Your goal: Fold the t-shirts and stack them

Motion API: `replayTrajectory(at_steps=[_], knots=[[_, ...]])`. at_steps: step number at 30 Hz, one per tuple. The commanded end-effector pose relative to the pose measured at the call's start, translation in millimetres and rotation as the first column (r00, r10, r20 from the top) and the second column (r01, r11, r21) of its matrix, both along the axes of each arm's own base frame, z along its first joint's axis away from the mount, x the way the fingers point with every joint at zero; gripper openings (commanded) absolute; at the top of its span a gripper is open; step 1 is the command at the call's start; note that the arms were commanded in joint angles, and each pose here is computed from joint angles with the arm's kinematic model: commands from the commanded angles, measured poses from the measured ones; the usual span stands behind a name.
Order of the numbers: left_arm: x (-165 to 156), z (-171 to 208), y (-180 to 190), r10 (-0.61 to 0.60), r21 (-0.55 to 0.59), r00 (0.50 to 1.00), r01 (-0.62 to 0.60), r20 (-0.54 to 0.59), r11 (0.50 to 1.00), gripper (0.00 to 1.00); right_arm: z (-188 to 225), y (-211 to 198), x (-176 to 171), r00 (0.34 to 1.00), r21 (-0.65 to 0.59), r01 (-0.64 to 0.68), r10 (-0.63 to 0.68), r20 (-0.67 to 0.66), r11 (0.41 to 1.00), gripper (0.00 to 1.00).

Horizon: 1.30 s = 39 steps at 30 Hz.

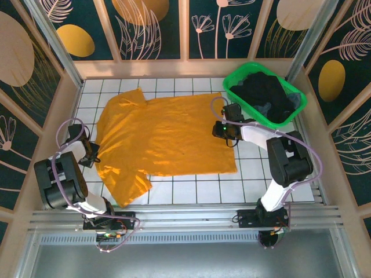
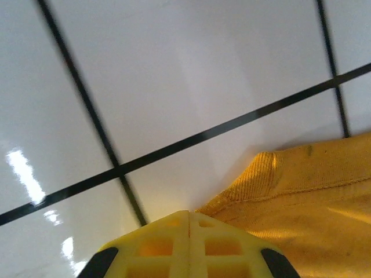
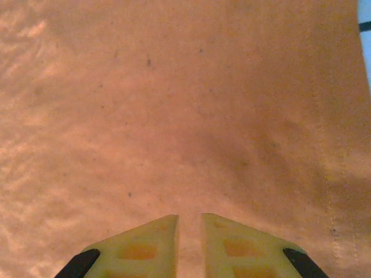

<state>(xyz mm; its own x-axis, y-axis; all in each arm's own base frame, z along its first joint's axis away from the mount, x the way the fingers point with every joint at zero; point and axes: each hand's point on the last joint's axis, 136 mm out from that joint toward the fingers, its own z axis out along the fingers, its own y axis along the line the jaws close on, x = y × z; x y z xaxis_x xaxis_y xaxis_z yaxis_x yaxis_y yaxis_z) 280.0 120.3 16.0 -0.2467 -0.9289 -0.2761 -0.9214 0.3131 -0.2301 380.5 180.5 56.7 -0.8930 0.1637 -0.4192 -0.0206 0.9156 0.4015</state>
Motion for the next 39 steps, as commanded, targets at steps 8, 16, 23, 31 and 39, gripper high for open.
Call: replayTrajectory(at_steps=[8, 16, 23, 31, 39], knots=[[55.7, 58.9, -34.3, -0.074, -0.094, 0.973, 0.096, 0.217, 0.991, 0.23, -6.6, 15.0, 6.0, 0.999, 0.038, -0.025, 0.026, -0.028, 0.999, 0.21], [94.8, 25.1, -91.0, -0.223, -0.205, 0.95, 0.268, 0.218, 0.941, 0.2, -37.6, 4.8, -3.8, 0.992, 0.078, 0.056, -0.047, -0.119, 0.995, 0.21], [119.1, -21.6, -87.5, -0.279, -0.223, 0.95, 0.304, 0.138, 0.926, 0.2, -71.1, -16.7, 6.9, 0.963, 0.066, 0.152, -0.133, -0.232, 0.986, 0.21], [181.3, 10.1, -80.3, -0.354, -0.146, 0.902, 0.395, 0.247, 0.907, 0.3, -57.4, -28.6, 48.7, 0.976, 0.064, 0.165, -0.153, -0.155, 0.984, 0.25], [97.7, 70.4, -56.2, -0.309, 0.062, 0.931, 0.303, 0.195, 0.951, 0.62, 23.4, -29.2, 28.5, 0.989, 0.088, 0.079, -0.089, 0.118, 0.993, 0.43]])
